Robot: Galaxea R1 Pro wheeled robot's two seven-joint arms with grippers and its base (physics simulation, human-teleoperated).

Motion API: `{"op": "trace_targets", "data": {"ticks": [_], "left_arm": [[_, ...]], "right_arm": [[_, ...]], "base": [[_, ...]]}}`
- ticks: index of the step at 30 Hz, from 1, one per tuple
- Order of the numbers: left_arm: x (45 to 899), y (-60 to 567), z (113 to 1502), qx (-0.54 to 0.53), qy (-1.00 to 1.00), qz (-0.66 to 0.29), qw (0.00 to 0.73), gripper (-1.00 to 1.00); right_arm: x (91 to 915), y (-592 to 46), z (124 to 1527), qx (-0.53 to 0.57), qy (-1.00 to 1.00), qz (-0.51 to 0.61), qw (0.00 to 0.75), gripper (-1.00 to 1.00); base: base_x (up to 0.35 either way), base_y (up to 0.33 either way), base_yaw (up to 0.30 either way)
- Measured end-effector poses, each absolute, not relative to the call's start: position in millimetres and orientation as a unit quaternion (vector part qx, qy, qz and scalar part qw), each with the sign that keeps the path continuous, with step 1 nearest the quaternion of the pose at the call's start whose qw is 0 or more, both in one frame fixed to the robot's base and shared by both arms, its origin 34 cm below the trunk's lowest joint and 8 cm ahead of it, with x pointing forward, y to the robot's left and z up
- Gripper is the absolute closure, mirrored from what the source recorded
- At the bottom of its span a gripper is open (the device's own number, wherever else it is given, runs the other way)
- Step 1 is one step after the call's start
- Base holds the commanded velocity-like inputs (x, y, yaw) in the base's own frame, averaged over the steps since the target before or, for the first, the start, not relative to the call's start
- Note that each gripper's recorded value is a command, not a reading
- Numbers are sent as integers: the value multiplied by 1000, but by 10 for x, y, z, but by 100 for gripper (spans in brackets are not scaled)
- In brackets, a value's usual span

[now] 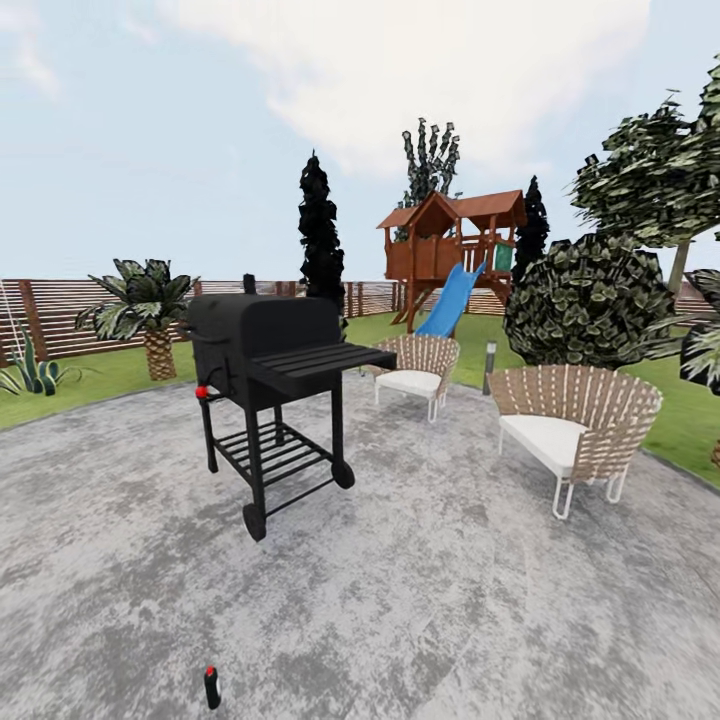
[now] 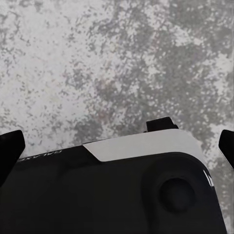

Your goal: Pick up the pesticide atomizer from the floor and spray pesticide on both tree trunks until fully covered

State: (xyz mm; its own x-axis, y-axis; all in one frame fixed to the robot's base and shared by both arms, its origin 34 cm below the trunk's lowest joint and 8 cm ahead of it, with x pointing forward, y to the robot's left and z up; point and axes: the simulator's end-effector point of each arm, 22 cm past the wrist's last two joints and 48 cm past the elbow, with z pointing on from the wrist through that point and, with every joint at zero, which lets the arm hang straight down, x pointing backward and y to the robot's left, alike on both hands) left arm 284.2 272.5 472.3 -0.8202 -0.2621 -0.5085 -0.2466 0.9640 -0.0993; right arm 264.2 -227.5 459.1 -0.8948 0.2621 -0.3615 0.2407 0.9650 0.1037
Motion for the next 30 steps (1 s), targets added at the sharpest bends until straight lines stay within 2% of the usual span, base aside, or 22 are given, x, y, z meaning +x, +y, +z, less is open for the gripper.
{"op": "trace_targets", "data": {"ticks": [7,30], "left_arm": [[2842,2725,4723,-133,954,-14,269,-100],[2841,2725,4724,-133,954,-15,269,-100]], "right_arm": [[2641,-2268,4591,129,973,28,189,-100],[2641,-2268,4592,129,973,28,190,-100]], "base": [[147,-57,157],[230,-144,284]]}}
